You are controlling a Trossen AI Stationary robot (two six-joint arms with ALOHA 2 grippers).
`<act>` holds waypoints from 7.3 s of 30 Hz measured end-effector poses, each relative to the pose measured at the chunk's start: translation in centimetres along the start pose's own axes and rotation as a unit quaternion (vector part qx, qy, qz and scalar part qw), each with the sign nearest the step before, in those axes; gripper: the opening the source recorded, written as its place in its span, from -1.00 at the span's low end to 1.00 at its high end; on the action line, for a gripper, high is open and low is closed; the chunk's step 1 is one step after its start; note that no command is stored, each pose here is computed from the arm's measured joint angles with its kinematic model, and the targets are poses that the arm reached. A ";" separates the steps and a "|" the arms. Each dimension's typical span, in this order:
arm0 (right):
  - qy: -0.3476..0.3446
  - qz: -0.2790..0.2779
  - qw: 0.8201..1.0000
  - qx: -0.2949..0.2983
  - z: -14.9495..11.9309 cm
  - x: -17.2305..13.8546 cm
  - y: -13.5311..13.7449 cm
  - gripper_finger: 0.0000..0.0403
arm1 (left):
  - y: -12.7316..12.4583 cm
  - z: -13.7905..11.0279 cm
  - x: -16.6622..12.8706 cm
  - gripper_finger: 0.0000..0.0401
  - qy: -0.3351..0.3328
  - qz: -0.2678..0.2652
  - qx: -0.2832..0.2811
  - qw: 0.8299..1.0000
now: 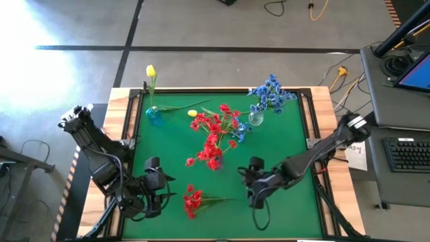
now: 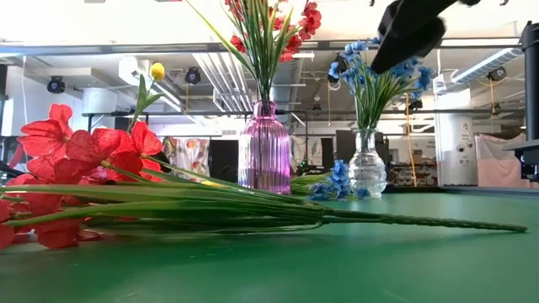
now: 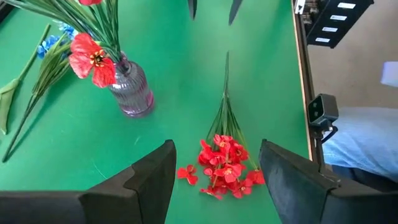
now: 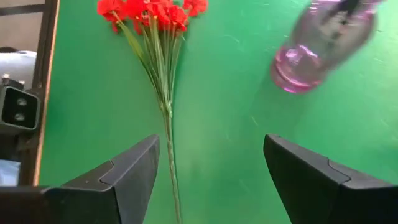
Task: Sort flowers into vase by color
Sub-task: Put the red flowers into the purple vase
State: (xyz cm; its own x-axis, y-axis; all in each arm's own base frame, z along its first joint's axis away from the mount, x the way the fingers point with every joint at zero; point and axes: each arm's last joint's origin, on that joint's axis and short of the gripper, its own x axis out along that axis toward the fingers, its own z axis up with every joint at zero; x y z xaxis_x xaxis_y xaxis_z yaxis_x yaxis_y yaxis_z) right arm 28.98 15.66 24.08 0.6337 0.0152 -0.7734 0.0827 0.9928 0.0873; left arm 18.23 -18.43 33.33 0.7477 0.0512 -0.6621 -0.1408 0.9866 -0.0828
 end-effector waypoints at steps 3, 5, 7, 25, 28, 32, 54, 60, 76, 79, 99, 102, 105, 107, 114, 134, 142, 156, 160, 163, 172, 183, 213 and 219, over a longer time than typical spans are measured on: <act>-0.006 0.003 1.000 -0.013 -0.1 1.8 0.6 0.38 | 0.0 0.0 0.0 0.08 0.000 0.000 -0.003 1.000; -0.008 0.004 1.000 -0.019 -0.2 2.8 0.9 0.38 | 0.0 0.0 0.0 0.08 0.000 0.000 -0.007 1.000; -0.010 0.004 1.000 -0.026 -0.3 3.8 1.2 0.38 | 0.0 0.0 0.0 0.08 0.000 0.000 -0.007 1.000; 0.071 -0.191 0.976 -0.075 -2.8 4.3 -1.4 0.28 | 0.0 0.0 0.0 0.08 0.000 0.001 -0.006 1.000; 0.070 -0.220 0.968 -0.096 -3.1 4.2 -1.8 0.25 | 0.0 -0.2 0.1 0.08 0.001 0.004 -0.003 1.000; 0.071 -0.224 0.966 -0.105 -3.5 3.9 -2.1 0.22 | 0.3 -1.0 0.8 0.08 0.004 0.020 0.013 1.000; -0.005 -0.198 0.977 -0.075 -2.4 1.3 -2.5 0.20 | 4.3 -3.7 2.7 0.08 -0.001 0.137 0.100 0.985; -0.045 -0.165 0.984 -0.055 -1.7 1.7 -1.9 0.19 | 3.5 -4.1 3.7 0.08 0.007 0.116 0.084 0.990; -0.083 0.015 0.994 -0.072 -2.5 10.0 1.4 0.35 | 3.3 -4.1 3.9 0.08 0.012 0.115 0.085 0.990; -0.068 0.016 0.995 -0.069 -3.1 11.7 1.7 0.33 | 3.1 -3.5 3.5 0.08 0.005 0.108 0.078 0.991; -0.047 0.032 0.997 -0.059 -3.3 14.7 1.4 -0.13 | 2.8 -1.5 1.8 0.08 -0.003 0.099 0.079 0.992; -0.047 0.032 0.997 -0.059 -3.3 14.7 1.4 -0.37 | 2.8 -1.5 1.8 0.08 -0.003 0.099 0.079 0.992; -0.046 0.033 0.997 -0.060 -3.3 14.7 1.4 -0.64 | 2.8 -1.6 1.8 0.08 -0.003 0.099 0.079 0.992; -0.046 0.036 0.996 -0.067 -3.3 14.6 1.4 -0.82 | 2.8 -1.6 1.8 0.08 -0.003 0.099 0.079 0.992; -0.059 0.043 0.993 -0.093 -2.2 12.3 1.4 -0.91 | 2.8 -1.6 1.8 0.08 -0.003 0.100 0.079 0.992; -0.358 0.082 0.911 -0.187 1.6 2.9 3.7 -0.92 | 1.3 -1.9 2.2 0.08 -0.064 0.076 0.088 0.991; -0.484 0.060 0.850 -0.201 3.1 2.8 3.9 -0.92 | -1.9 -1.2 1.4 0.08 -0.149 -0.023 0.124 0.981; -0.544 0.046 0.806 -0.230 6.1 4.2 5.4 -0.92 | -4.8 0.3 5.3 0.08 -0.247 0.052 0.166 0.953; -0.542 0.042 0.806 -0.232 6.3 4.7 5.4 -0.92 | -5.3 1.0 4.9 0.08 -0.279 0.034 0.159 0.946; -0.544 0.037 0.806 -0.231 6.6 5.0 5.3 -0.92 | -5.4 1.3 4.7 0.08 -0.291 0.027 0.158 0.943; -0.543 0.021 0.809 -0.223 7.4 5.4 4.1 -0.90 | -5.4 1.9 5.2 -0.17 -0.301 0.020 0.161 0.940; -0.527 0.023 0.822 -0.212 7.6 5.9 3.5 -0.85 | -5.3 2.2 6.1 -0.93 -0.304 0.028 0.175 0.936; -0.398 0.040 0.902 -0.164 7.1 0.1 4.0 0.18 | 3.4 3.7 -3.6 -0.99 -0.292 0.123 0.127 0.940; -0.365 0.045 0.916 -0.159 6.8 -1.4 3.6 0.20 | 7.2 3.6 -5.4 -0.99 -0.279 0.164 0.107 0.940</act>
State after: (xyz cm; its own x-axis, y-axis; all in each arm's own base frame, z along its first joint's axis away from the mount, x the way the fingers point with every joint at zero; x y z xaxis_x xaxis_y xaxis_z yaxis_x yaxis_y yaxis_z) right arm 33.63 18.38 29.75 0.9820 0.1303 -0.1368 -0.1503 0.9776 -0.1471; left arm 15.49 -11.03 38.98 0.9193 0.3727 -0.1261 -0.3342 0.9089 0.2495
